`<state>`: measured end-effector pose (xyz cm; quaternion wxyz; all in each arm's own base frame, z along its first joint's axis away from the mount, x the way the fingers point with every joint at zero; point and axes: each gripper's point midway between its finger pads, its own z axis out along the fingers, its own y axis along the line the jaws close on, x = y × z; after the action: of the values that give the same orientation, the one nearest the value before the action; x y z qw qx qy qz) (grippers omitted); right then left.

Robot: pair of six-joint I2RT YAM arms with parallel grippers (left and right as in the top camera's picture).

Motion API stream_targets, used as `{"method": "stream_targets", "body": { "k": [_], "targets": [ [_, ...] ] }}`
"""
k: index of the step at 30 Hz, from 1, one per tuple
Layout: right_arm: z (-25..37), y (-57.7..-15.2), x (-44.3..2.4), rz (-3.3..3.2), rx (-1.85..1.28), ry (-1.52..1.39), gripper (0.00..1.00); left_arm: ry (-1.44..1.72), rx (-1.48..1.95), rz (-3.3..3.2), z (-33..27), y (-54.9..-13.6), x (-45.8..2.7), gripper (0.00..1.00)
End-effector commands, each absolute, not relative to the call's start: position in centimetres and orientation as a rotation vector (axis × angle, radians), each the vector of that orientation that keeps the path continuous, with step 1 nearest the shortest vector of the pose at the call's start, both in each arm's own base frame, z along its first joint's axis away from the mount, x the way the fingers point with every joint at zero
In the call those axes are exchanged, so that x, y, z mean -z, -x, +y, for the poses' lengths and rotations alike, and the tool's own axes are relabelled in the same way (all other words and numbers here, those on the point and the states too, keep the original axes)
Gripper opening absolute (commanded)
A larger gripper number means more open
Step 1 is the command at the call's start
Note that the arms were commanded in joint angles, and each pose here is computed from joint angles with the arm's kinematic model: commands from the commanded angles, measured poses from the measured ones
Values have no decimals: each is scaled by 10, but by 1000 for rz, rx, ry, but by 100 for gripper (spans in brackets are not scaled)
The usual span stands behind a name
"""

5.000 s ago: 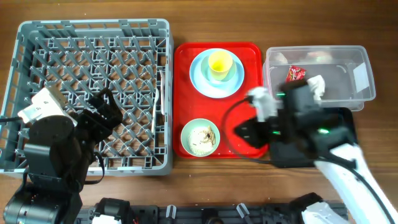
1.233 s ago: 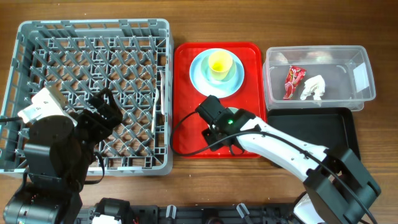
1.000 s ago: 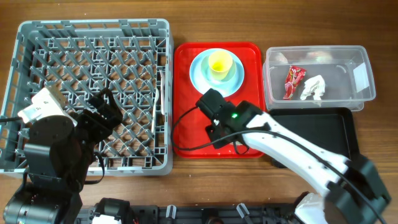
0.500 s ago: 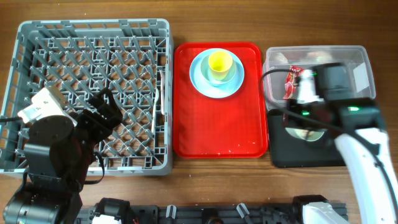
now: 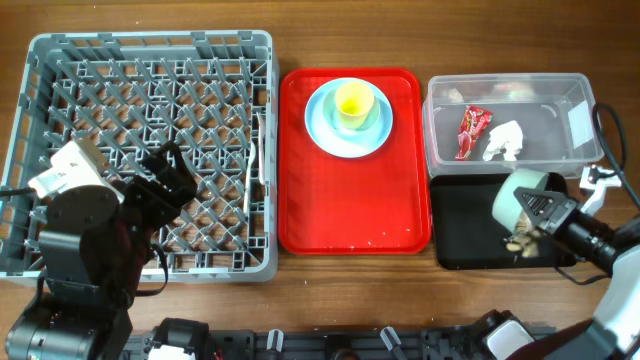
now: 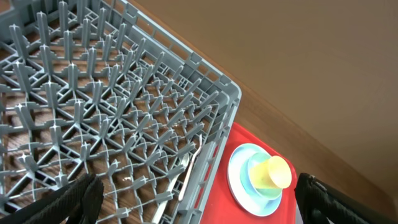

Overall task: Sort waste into correct bins and load items into the dishwasher rack
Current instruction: 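Lift the bowl over the black tray and tip the rice out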

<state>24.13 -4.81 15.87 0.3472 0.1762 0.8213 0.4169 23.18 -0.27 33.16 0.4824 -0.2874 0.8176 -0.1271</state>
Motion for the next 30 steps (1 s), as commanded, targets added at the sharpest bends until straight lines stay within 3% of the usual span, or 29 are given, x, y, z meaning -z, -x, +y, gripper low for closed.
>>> {"method": "stream_targets", "body": {
  "k": [1, 12, 30],
  "targets": [
    [-40, -249, -167, 1916, -1257, -406, 4, 718, 310, 1974, 0, -231, -335, 100],
    [-50, -262, -156, 1656, -1595, -629, 4, 718, 310, 1974, 0, -231, -335, 100],
    [-39, -252, -160, 1635, -1729, -834, 4, 718, 310, 1974, 0, -231, -335, 100]
  ]
}}
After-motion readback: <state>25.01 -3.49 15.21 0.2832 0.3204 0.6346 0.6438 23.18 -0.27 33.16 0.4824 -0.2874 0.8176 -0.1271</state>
